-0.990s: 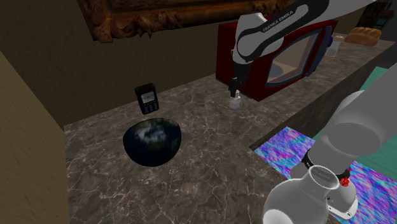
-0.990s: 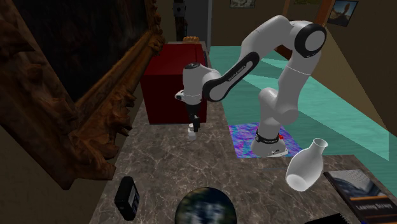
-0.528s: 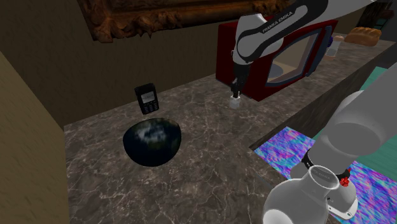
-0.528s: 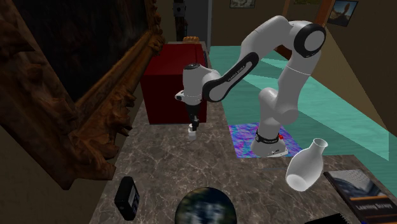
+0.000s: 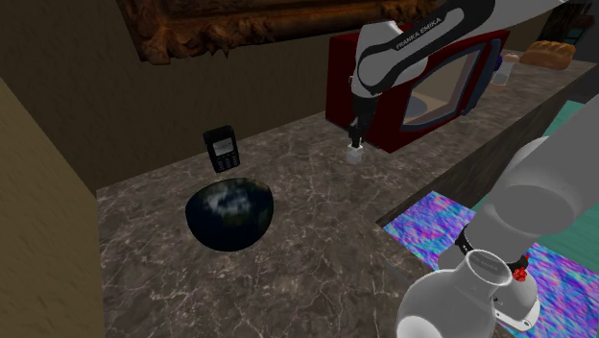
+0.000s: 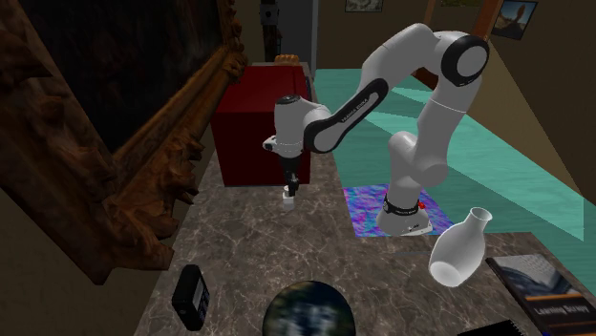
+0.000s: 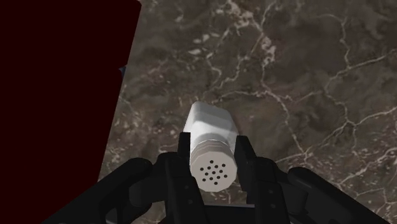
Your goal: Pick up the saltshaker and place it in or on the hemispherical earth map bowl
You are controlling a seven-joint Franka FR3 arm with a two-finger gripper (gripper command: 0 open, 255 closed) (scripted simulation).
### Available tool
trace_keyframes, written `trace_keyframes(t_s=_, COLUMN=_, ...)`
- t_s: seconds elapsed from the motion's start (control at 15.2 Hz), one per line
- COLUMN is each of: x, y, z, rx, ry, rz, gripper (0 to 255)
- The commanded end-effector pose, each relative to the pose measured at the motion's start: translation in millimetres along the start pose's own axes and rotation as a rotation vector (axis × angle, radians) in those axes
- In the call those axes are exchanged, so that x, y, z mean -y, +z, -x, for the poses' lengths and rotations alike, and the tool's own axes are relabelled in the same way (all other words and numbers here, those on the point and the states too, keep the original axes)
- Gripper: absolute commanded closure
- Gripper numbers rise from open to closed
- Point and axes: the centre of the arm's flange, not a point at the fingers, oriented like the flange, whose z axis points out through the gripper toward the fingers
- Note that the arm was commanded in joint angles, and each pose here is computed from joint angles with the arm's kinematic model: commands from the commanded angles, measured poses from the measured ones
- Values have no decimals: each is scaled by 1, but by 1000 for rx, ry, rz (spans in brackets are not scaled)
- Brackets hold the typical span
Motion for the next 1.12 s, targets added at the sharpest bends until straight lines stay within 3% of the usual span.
trace_keyframes(t_s=0.0, x=0, y=-5, z=0, rx=1, ry=0, rz=0, gripper=255)
trace_keyframes(t_s=1.06, x=0, y=-90, z=0, rx=1, ry=0, rz=0, gripper=255)
